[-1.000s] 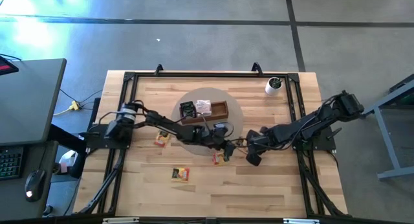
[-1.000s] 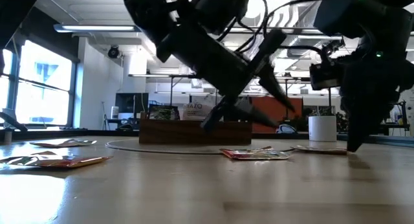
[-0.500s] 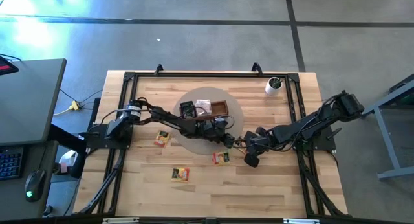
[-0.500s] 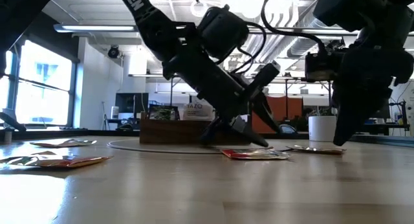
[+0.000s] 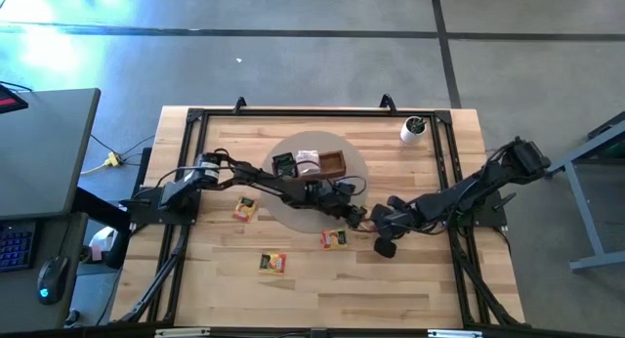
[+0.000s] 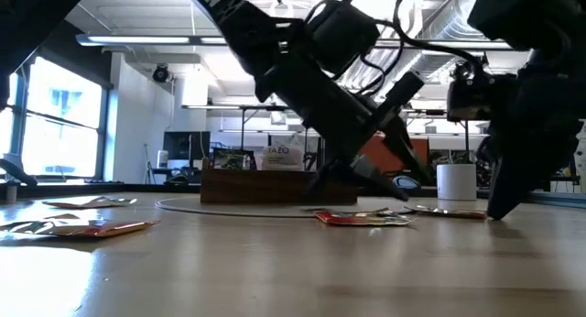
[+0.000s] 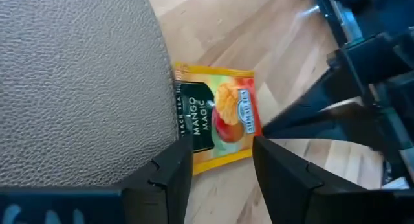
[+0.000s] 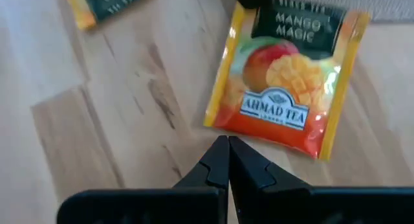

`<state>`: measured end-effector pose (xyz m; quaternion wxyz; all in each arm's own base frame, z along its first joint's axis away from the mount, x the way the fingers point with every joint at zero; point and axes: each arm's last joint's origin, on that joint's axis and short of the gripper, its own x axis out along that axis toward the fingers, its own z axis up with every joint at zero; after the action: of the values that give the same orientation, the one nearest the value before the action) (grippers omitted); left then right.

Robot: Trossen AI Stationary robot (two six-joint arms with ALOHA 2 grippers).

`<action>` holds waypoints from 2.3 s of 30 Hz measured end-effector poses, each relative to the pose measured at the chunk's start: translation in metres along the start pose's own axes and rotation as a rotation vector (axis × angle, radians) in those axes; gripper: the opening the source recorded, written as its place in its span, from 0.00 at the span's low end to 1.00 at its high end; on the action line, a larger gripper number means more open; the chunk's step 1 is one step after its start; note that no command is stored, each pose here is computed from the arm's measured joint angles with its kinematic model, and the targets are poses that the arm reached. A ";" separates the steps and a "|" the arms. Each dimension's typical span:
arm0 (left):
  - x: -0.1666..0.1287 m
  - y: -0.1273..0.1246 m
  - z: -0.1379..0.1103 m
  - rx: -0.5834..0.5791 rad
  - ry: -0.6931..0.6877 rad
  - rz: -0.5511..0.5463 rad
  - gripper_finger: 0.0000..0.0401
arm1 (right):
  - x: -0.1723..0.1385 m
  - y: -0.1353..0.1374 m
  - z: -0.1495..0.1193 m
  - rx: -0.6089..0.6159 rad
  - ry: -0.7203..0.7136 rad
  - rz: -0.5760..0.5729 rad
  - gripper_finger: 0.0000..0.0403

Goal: Pick & Place Tea
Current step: Put the yellow tea bag into the right section of the wooden organizer

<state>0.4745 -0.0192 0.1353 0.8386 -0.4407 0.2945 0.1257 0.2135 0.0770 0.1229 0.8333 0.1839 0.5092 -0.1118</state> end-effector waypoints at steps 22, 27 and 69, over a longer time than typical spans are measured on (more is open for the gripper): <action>0.018 -0.015 0.009 0.067 0.106 0.043 0.28 | 0.007 0.001 -0.016 -0.057 -0.116 0.076 0.00; 0.014 -0.014 0.008 0.104 0.166 0.126 0.22 | 0.006 0.007 -0.022 -0.059 -0.116 0.087 0.00; 0.020 -0.027 0.010 0.327 0.164 0.218 0.47 | 0.005 0.005 -0.020 -0.068 -0.236 -0.024 0.00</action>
<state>0.5070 -0.0276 0.1449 0.8536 -0.2731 0.4240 0.1301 0.2020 0.0900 0.1113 0.8918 0.1351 0.4132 -0.1253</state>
